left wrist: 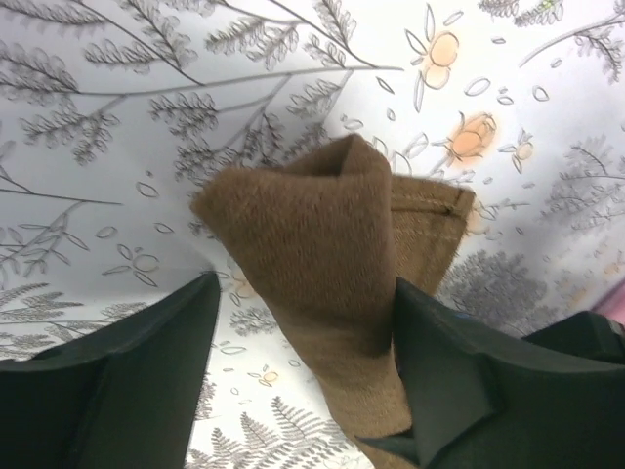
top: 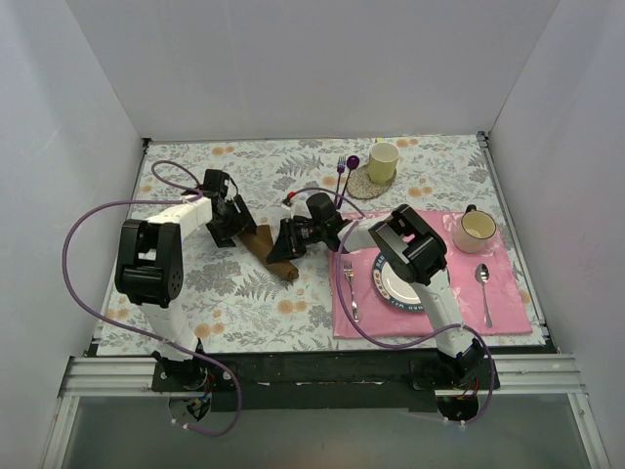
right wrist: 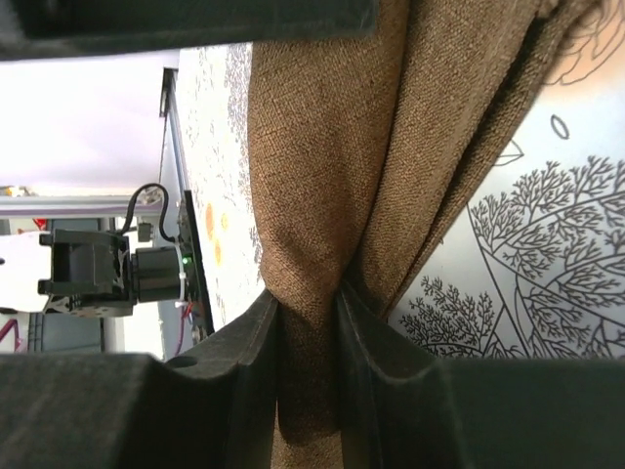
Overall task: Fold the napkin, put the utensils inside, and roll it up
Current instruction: Roll the napkin with the utensil
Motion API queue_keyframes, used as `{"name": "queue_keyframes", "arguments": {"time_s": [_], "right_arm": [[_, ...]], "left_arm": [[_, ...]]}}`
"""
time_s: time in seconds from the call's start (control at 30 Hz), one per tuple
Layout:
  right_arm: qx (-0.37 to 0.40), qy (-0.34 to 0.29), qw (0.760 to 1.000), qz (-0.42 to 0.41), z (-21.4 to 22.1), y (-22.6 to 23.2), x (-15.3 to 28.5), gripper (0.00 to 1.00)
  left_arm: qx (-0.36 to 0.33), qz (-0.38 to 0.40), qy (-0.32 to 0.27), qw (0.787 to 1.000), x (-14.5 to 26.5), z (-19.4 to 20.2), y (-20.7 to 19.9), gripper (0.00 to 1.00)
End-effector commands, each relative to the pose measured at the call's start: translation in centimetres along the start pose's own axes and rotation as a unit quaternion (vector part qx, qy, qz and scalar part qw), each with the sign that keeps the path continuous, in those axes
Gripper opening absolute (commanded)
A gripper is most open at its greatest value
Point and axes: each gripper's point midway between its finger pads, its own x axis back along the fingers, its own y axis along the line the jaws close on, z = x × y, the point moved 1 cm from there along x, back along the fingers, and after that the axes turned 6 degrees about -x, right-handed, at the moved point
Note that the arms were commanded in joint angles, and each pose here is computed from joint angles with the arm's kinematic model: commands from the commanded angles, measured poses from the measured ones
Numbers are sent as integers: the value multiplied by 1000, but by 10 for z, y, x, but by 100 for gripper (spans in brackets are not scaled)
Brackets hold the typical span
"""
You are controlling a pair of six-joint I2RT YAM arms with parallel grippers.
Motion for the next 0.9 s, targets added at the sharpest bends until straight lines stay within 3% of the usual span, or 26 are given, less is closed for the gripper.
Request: {"name": "queue_keyframes", "arguments": {"time_s": [0.0, 0.03, 0.07, 0.13, 0.17, 0.37, 0.57, 0.73, 0.87], "right_arm": [[-24, 25, 999, 15, 15, -11, 3, 34], [-15, 24, 999, 20, 13, -12, 4, 35], [-6, 31, 999, 29, 16, -16, 6, 38], [11, 30, 998, 50, 14, -19, 8, 41], [53, 30, 997, 55, 8, -18, 8, 46], [164, 32, 974, 154, -5, -6, 18, 66], [322, -4, 905, 278, -20, 12, 18, 75], [429, -24, 817, 384, -19, 23, 7, 78], [450, -39, 798, 399, -18, 38, -3, 78]], "left_arm": [[-12, -69, -23, 997, -10, -10, 26, 62], [-12, -70, -22, 997, -11, -10, 26, 58], [-12, -71, -21, 997, -12, -10, 27, 47], [-11, -68, -16, 997, -13, -9, 25, 39], [-11, -63, -14, 998, -13, -8, 24, 33], [-15, -55, -13, 998, -11, -11, 19, 23], [-20, -37, 3, 999, -9, -8, 12, 22], [-21, -29, 25, 999, -12, -2, 10, 21], [-19, -30, 41, 999, -17, 4, 11, 20]]}}
